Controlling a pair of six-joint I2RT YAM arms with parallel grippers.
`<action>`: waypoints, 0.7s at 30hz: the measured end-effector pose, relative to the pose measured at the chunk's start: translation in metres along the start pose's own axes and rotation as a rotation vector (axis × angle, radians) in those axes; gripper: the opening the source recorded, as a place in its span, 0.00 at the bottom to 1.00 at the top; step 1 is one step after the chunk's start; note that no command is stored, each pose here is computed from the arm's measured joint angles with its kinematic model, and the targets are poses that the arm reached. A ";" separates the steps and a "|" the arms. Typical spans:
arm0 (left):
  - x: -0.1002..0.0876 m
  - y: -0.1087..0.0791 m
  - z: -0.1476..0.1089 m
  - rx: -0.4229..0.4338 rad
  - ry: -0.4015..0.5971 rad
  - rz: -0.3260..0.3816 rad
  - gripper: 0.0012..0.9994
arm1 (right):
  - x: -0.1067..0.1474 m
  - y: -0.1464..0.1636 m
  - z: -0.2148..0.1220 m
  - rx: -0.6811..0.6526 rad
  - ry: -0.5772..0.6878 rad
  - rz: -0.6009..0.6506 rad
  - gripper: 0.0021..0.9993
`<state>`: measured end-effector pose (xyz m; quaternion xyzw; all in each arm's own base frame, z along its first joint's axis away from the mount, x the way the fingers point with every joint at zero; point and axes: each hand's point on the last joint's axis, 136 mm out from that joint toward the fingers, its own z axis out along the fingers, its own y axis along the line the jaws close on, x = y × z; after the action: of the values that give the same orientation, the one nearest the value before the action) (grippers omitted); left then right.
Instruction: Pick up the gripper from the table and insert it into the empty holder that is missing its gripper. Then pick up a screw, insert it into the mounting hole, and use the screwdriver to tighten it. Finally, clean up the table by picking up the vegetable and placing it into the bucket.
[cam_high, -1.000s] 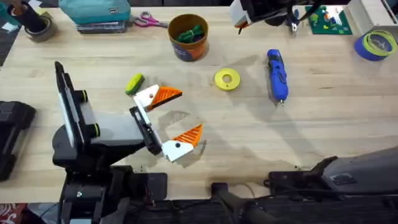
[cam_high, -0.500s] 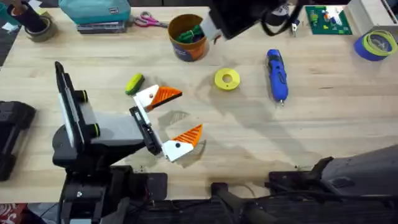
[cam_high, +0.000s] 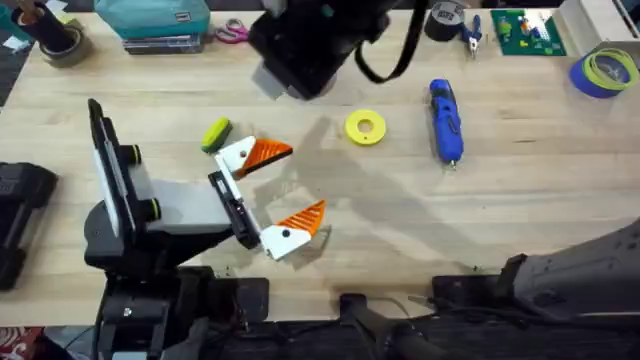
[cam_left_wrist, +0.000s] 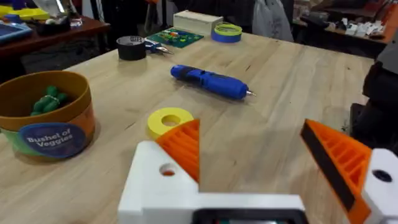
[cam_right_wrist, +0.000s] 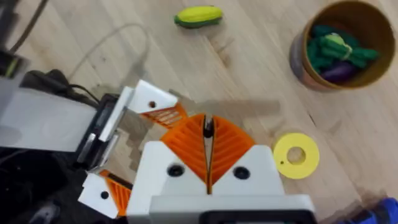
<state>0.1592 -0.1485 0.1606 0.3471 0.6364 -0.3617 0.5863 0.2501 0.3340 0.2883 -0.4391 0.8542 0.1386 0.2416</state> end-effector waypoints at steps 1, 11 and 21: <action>0.000 0.000 0.000 0.000 0.000 0.000 0.99 | -0.002 0.004 0.000 -0.008 -0.007 -0.015 0.00; 0.000 0.000 0.000 0.000 0.000 0.000 0.99 | -0.011 0.040 0.000 -0.084 -0.049 -0.138 0.00; 0.000 0.000 0.000 0.000 0.000 0.000 0.99 | -0.012 0.060 0.000 -0.118 -0.060 -0.210 0.00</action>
<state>0.1592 -0.1484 0.1606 0.3470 0.6364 -0.3616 0.5864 0.2069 0.3762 0.2964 -0.5351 0.7864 0.1754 0.2539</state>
